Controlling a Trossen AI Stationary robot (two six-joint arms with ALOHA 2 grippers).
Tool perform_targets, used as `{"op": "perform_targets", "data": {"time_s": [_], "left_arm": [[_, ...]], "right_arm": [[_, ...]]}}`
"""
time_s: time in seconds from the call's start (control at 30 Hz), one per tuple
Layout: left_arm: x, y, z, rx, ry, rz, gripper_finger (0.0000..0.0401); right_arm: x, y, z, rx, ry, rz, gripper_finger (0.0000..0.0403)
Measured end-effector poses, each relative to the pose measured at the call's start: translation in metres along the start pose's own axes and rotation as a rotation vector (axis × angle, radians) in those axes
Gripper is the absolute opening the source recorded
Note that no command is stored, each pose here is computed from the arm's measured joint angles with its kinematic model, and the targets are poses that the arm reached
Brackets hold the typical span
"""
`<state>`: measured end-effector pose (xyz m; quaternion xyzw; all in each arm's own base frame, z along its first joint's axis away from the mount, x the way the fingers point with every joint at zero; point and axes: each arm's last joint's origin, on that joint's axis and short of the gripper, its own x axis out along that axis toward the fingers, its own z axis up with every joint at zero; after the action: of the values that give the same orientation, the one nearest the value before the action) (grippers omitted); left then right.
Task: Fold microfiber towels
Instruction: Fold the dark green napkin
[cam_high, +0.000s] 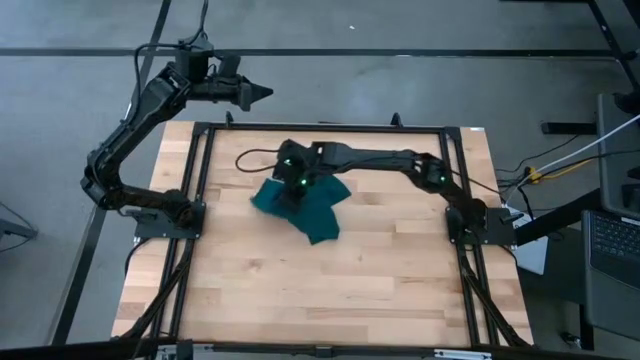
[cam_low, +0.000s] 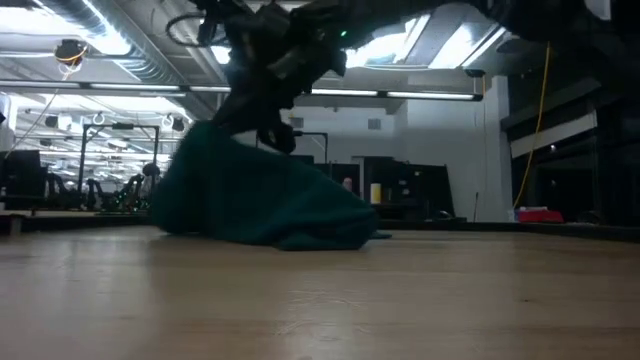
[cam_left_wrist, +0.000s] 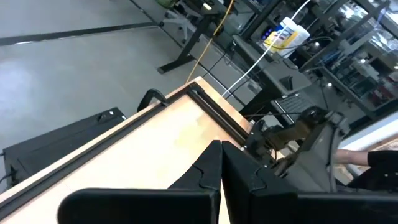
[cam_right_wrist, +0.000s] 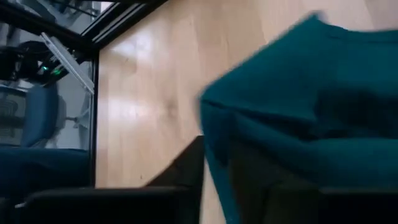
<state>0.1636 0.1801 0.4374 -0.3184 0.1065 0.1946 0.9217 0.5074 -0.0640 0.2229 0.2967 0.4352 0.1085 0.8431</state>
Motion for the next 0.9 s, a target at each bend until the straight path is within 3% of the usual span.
{"op": "perform_targets", "data": {"time_s": [0.2,0.37,0.5,0.63,0.9], "left_arm": [[0.000,-0.001,0.000,0.012,0.009,-0.017,0.0001],[0.000,-0.003,-0.005,0.009,0.064,-0.060,0.0001],[0.000,0.001,-0.020,0.024,0.194,-0.010,0.0001],[-0.003,0.012,-0.042,0.121,0.394,0.154,0.0001],[0.029,0.036,-0.089,0.109,0.610,0.125,0.0044]], "right_arm": [[-0.002,-0.005,0.004,0.060,-0.003,0.033,0.0212],[-0.036,0.004,0.013,0.067,-0.058,0.027,0.0263],[-0.063,0.006,0.010,0.057,-0.064,-0.143,0.0261],[-0.083,-0.008,0.002,0.052,0.006,-0.322,0.0231],[-0.079,-0.034,-0.010,0.121,0.110,-0.320,0.0176]]}}
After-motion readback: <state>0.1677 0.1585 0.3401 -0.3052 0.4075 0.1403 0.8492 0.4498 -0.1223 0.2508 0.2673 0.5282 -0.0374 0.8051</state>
